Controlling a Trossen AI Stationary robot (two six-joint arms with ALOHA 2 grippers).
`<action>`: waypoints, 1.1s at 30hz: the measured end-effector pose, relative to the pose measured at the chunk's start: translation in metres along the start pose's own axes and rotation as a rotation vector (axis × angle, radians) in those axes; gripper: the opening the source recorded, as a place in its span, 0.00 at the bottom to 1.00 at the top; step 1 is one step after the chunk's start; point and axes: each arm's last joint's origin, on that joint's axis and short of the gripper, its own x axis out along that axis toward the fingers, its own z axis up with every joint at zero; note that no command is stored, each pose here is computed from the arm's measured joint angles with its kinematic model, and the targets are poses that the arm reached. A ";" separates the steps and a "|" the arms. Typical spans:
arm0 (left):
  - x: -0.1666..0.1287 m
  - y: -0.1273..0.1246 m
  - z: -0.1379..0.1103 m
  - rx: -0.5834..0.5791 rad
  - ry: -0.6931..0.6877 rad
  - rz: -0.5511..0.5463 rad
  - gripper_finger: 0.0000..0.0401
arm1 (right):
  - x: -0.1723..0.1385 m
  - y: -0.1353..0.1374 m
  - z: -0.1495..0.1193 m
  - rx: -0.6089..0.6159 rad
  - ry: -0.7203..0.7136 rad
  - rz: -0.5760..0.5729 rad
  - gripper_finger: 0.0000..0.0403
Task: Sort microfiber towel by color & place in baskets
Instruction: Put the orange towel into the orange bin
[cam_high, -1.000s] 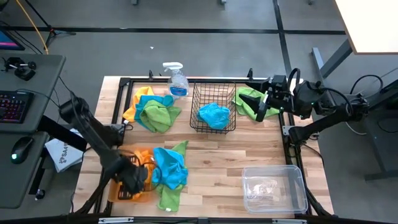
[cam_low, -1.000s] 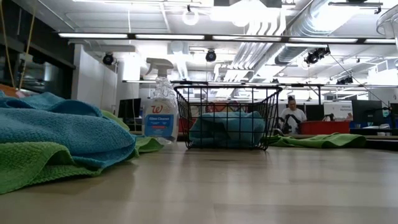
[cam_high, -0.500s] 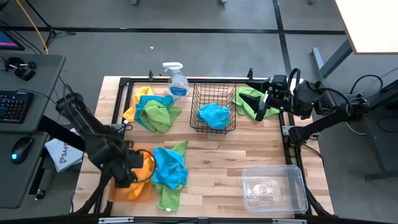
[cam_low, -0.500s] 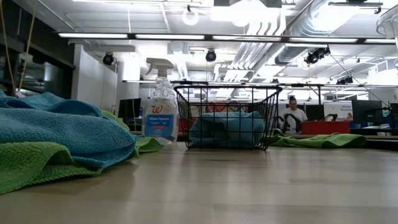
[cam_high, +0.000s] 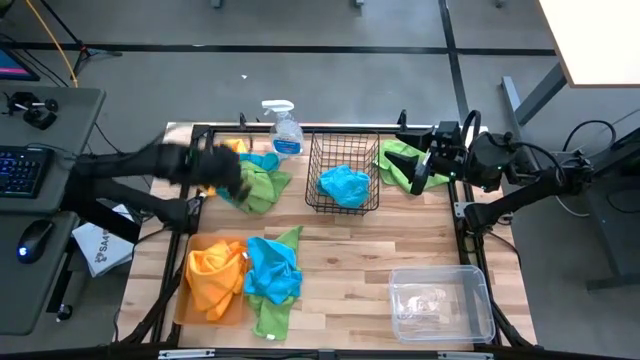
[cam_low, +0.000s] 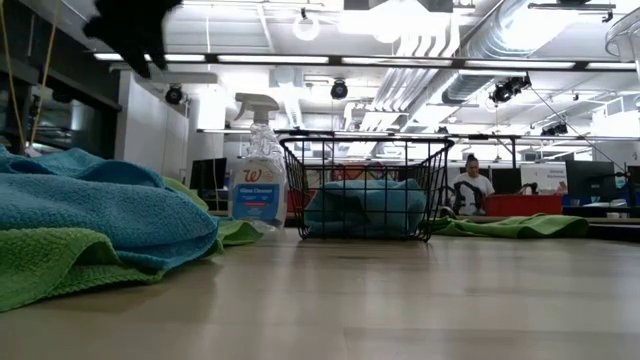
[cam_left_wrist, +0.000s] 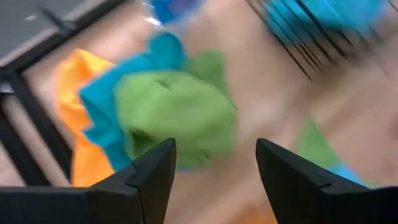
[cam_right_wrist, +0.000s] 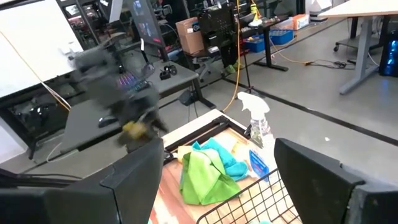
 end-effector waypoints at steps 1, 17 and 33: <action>0.006 0.009 0.011 -0.031 -0.003 0.022 0.52 | 0.000 0.000 0.000 -0.004 0.001 0.000 0.75; 0.169 0.143 0.095 -0.640 0.167 0.121 0.52 | 0.007 -0.017 -0.006 -0.004 0.074 -0.122 0.75; 0.248 0.156 0.066 -0.649 0.404 0.243 0.52 | 0.011 -0.028 -0.003 0.080 0.033 -0.234 0.75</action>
